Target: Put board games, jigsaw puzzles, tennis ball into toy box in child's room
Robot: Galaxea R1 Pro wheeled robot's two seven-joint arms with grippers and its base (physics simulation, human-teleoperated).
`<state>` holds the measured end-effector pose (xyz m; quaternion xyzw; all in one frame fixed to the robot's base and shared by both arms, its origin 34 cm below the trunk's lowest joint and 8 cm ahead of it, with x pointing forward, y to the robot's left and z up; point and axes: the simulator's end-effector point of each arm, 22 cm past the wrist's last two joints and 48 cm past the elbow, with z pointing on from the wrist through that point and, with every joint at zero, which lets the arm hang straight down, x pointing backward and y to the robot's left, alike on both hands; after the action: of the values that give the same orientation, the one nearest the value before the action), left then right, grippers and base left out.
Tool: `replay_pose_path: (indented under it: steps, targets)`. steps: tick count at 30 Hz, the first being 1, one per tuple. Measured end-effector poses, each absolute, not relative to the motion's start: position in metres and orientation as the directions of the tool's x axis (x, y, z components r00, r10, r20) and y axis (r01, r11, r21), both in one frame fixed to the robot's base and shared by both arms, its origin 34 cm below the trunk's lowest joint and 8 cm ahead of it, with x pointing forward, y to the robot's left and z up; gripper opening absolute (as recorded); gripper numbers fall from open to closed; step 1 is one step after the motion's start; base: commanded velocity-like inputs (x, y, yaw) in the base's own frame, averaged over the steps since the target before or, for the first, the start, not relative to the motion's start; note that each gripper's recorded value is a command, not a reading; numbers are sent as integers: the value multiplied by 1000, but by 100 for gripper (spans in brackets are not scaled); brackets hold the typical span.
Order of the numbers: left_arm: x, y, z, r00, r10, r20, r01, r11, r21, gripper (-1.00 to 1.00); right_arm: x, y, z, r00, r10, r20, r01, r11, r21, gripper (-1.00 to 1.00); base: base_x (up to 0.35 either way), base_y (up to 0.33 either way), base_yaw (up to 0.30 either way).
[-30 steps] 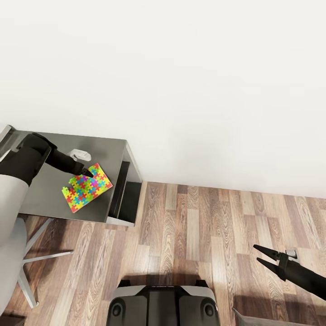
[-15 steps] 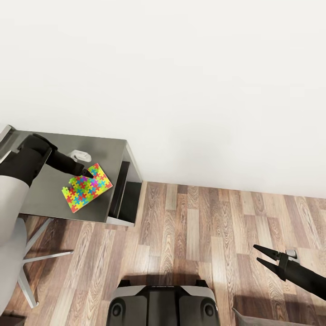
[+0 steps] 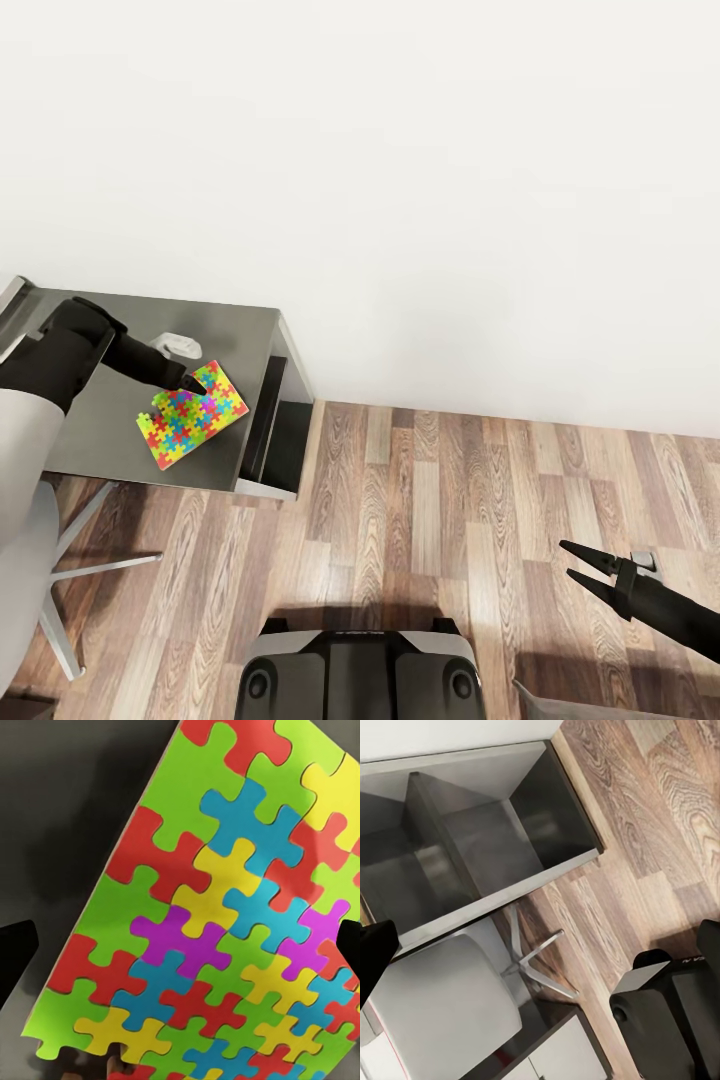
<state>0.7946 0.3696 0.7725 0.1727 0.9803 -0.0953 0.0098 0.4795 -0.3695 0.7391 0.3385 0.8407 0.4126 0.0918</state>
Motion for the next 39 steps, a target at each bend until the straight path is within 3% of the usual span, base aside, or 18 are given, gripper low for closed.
replay_pose_path:
  steps: [39]
  targets:
    - [796, 376, 768, -936, 335, -108, 352, 908, -227, 100, 479, -370, 739, -754, 645, 125, 494, 430, 756, 100, 0, 0, 0]
